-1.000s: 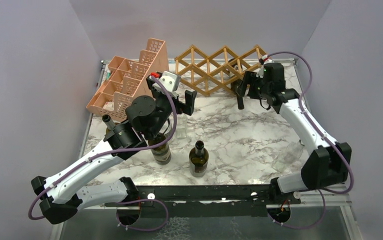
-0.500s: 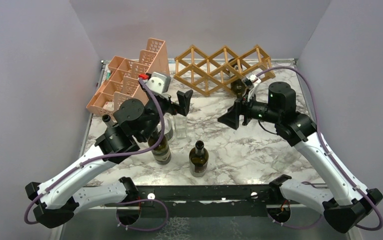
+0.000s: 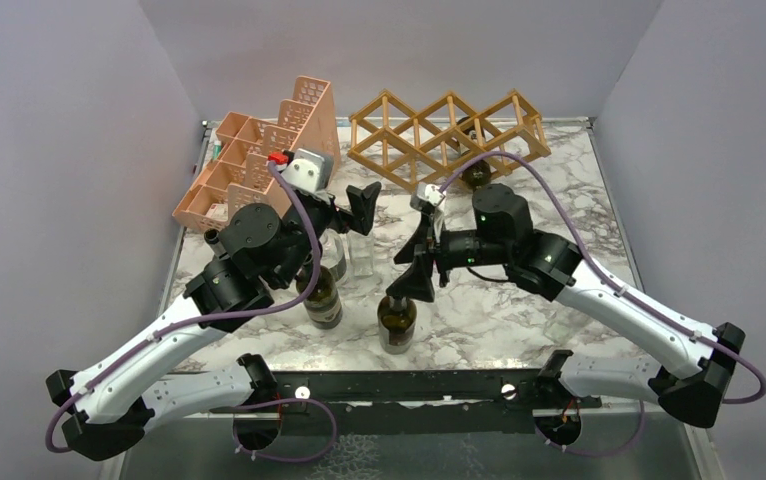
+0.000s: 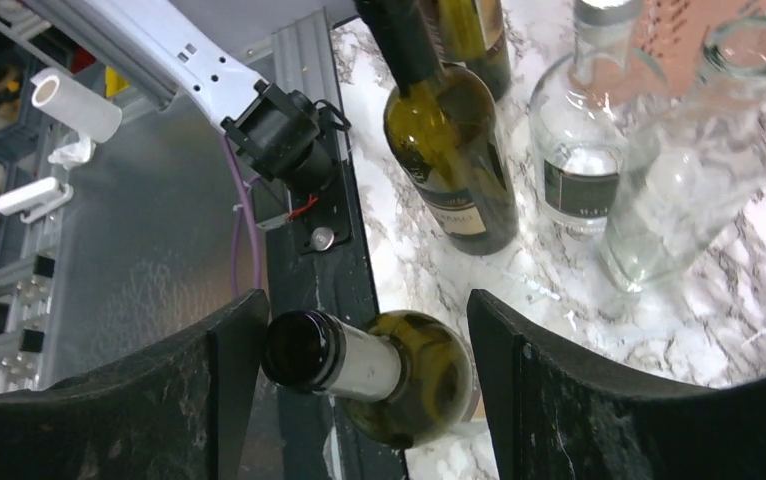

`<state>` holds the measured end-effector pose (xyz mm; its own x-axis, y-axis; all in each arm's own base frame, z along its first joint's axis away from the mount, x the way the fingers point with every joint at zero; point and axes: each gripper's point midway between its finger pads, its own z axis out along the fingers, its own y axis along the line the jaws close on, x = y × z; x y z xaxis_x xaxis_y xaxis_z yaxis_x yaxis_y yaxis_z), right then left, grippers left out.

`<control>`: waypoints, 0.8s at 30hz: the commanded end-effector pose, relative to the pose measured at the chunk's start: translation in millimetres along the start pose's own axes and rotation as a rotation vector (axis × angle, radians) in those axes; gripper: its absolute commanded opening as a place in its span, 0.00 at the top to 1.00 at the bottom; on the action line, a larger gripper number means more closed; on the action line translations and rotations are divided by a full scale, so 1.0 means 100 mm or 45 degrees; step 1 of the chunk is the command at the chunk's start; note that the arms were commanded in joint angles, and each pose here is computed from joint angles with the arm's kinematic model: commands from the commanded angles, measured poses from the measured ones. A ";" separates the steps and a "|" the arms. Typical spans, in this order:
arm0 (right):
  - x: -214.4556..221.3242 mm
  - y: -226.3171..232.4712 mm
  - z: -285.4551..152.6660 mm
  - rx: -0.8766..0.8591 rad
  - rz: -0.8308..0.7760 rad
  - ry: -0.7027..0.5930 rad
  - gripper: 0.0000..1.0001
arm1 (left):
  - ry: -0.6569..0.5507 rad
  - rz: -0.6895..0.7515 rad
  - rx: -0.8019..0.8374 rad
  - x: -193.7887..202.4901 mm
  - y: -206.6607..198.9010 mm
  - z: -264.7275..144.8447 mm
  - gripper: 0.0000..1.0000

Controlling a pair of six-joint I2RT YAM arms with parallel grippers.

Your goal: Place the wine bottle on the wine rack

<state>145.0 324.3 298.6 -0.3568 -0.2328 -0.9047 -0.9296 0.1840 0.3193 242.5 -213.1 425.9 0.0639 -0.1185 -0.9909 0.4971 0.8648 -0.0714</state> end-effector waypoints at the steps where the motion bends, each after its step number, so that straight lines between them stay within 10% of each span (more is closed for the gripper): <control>1: -0.08 0.11 0.14 -0.043 -0.176 -0.032 0.26 | -0.035 -0.032 -0.030 -0.08 0.06 -0.06 0.02; 24: 0.30 0.30 0.15 -0.266 -0.371 -0.034 0.74 | 0.079 -0.022 0.074 0.19 -0.10 -0.05 0.02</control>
<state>119.1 336.9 268.6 -0.1120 -0.2633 -0.9582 -0.9920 -0.0264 0.1232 240.1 -212.3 415.2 0.0305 -0.1017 -0.9943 0.5002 0.8628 -0.0729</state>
